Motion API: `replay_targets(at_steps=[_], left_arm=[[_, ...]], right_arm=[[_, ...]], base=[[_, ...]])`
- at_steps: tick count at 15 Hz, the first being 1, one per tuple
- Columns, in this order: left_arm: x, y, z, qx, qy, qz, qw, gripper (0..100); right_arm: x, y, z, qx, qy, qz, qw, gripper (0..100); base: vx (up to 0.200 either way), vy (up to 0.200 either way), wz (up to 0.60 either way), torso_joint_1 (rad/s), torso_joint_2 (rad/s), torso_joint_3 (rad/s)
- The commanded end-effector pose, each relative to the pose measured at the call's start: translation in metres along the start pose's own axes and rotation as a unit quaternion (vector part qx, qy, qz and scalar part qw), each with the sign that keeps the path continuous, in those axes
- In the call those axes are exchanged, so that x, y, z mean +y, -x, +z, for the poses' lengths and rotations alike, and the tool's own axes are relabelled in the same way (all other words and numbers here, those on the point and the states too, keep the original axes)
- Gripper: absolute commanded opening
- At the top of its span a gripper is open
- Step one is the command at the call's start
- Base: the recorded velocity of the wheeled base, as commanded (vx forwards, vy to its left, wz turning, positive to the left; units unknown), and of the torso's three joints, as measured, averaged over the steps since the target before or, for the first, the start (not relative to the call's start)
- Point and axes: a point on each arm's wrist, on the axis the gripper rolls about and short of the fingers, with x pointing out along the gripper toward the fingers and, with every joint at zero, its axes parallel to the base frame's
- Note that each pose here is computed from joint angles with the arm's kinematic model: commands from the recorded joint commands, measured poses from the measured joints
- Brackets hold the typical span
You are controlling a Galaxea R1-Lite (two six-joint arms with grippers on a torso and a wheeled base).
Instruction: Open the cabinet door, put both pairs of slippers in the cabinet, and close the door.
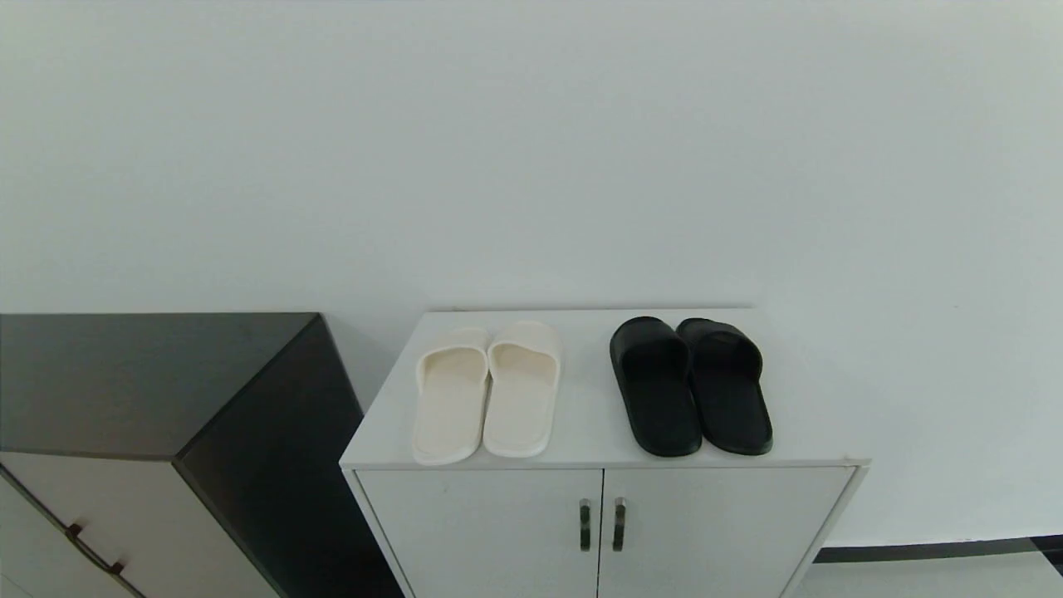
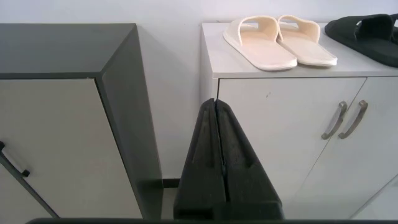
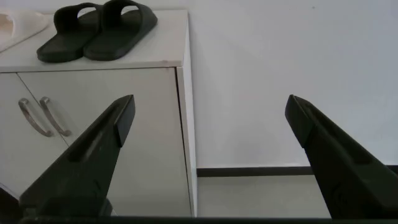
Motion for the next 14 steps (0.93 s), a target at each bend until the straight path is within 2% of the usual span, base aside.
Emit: replay_targets(at_steps=[1,2,3,4,5,6,7,9,11,12,14], left_arm=[[0.0,0.0,0.0,0.0,0.0,0.0,1.0,0],[0.0,0.0,0.0,0.0,0.0,0.0,1.0,0],[0.0,0.0,0.0,0.0,0.0,0.0,1.0,0],[0.0,0.0,0.0,0.0,0.0,-0.001,1.0,0],[0.0,0.0,0.0,0.0,0.0,-0.001,1.0,0],[0.0,0.0,0.0,0.0,0.0,-0.001,1.0,0],[0.0,0.0,0.0,0.0,0.0,-0.001,1.0,0],[0.0,0.0,0.0,0.0,-0.004,0.0,1.0,0],[0.0,0.0,0.0,0.0,-0.007,-0.001,1.0,0],[0.0,0.0,0.0,0.0,-0.007,-0.001,1.0,0],[0.0,0.0,0.0,0.0,-0.006,-0.001,1.0,0]], right_arm=[[0.0,0.0,0.0,-0.002,-0.001,-0.002,1.0,100],[0.0,0.002,0.01,-0.026,-0.007,-0.004,1.0,100],[-0.001,0.012,0.072,-0.098,-0.07,0.013,0.993,100],[0.0,0.003,0.099,-0.061,-0.091,0.047,0.993,100],[0.003,-0.022,0.112,0.015,-0.048,0.096,0.994,100],[0.004,-0.049,0.113,0.079,-0.038,0.113,0.99,100],[0.007,-0.083,0.118,0.119,-0.042,0.131,0.983,100],[0.025,-0.121,0.12,0.139,-0.039,0.184,0.972,100],[0.053,-0.141,0.128,0.151,-0.044,0.183,0.971,100],[0.092,-0.146,0.137,0.159,-0.062,0.185,0.968,100],[0.134,-0.16,0.141,0.183,-0.057,0.19,0.963,100]], base=[[0.0,0.0,0.0,0.0,0.0,0.0],[0.0,0.0,0.0,0.0,0.0,0.0],[0.0,0.0,0.0,0.0,0.0,0.0],[0.0,0.0,0.0,0.0,0.0,0.0],[0.0,0.0,0.0,0.0,0.0,0.0],[0.0,0.0,0.0,0.0,0.0,0.0],[0.0,0.0,0.0,0.0,0.0,0.0],[0.0,0.0,0.0,0.0,0.0,0.0],[0.0,0.0,0.0,0.0,0.0,0.0],[0.0,0.0,0.0,0.0,0.0,0.0],[0.0,0.0,0.0,0.0,0.0,0.0]])
